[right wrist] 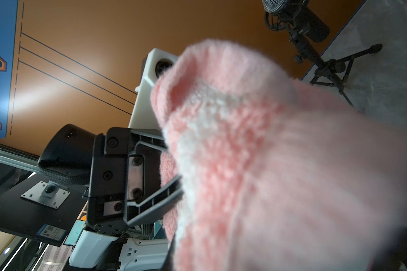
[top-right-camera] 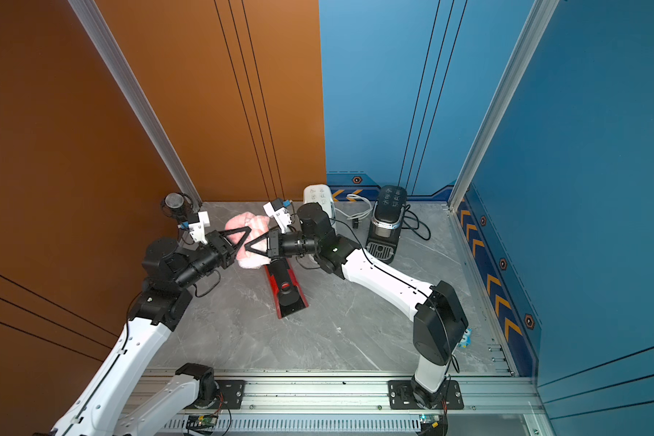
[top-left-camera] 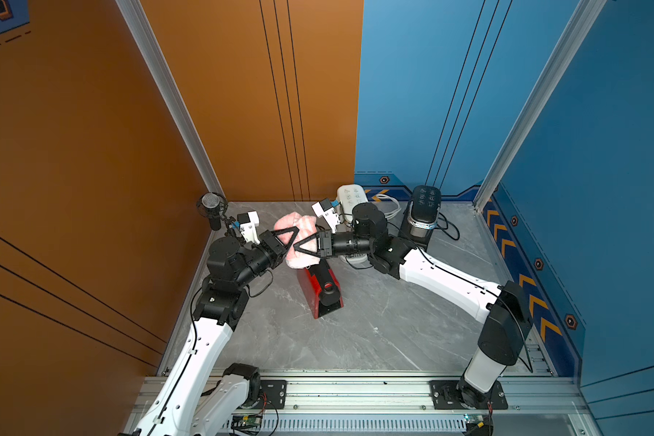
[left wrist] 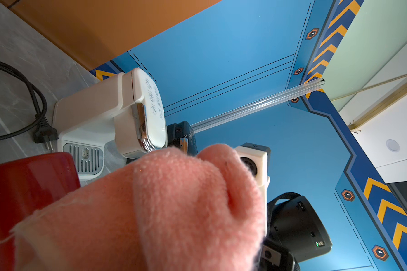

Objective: Wipe the surface of a coffee machine
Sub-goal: Adjust the cleaning item.

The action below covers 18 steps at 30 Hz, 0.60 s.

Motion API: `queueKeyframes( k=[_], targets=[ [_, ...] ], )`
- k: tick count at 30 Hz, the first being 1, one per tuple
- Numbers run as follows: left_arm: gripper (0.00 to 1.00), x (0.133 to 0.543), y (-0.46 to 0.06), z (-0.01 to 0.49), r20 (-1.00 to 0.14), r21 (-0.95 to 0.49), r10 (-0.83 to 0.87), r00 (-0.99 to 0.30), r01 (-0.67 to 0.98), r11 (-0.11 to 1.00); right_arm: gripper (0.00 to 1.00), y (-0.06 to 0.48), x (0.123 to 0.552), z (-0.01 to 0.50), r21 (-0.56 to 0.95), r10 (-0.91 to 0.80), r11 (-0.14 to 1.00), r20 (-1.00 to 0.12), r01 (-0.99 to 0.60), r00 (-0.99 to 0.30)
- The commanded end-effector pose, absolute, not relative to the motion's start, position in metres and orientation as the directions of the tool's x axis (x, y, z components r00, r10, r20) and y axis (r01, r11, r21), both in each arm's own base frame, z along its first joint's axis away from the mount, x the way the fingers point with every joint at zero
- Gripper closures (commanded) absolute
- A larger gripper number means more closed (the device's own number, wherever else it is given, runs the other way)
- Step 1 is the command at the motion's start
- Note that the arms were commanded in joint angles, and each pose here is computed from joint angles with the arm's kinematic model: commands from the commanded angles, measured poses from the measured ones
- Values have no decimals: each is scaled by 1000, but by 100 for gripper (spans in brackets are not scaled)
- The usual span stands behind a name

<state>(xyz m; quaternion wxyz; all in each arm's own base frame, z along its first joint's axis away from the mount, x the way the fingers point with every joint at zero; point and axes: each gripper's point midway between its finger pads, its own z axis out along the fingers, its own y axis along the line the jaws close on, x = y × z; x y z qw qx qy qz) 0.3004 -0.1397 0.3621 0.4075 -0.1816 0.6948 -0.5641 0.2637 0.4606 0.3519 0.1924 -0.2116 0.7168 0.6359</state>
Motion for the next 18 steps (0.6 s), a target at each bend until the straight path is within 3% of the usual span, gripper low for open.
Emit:
queueKeyframes(
  k=[1,7,9,11,13,18],
  targets=[
    [98,274,-177,346,-335,-941,-587,-737,226,253,100,477,242,377,785,-62,13,-618,-619,-784],
    [68,270,-175,333,-314,-947,-594,-741,200,251,100,469,246,371,772,-46,102,-626,-628,-778],
    [65,269,-175,332,-318,-946,-593,-740,203,254,100,466,249,366,770,-38,134,-625,-623,-780],
    [51,269,-175,334,-323,-944,-593,-738,209,254,100,461,254,360,769,-26,170,-621,-616,-783],
    [50,269,-174,338,-331,-942,-594,-733,219,254,100,456,259,354,767,-11,211,-617,-605,-787],
    [9,268,-167,334,-370,-920,-587,-720,196,340,100,435,275,342,757,46,307,-617,-576,-786]
  ],
)
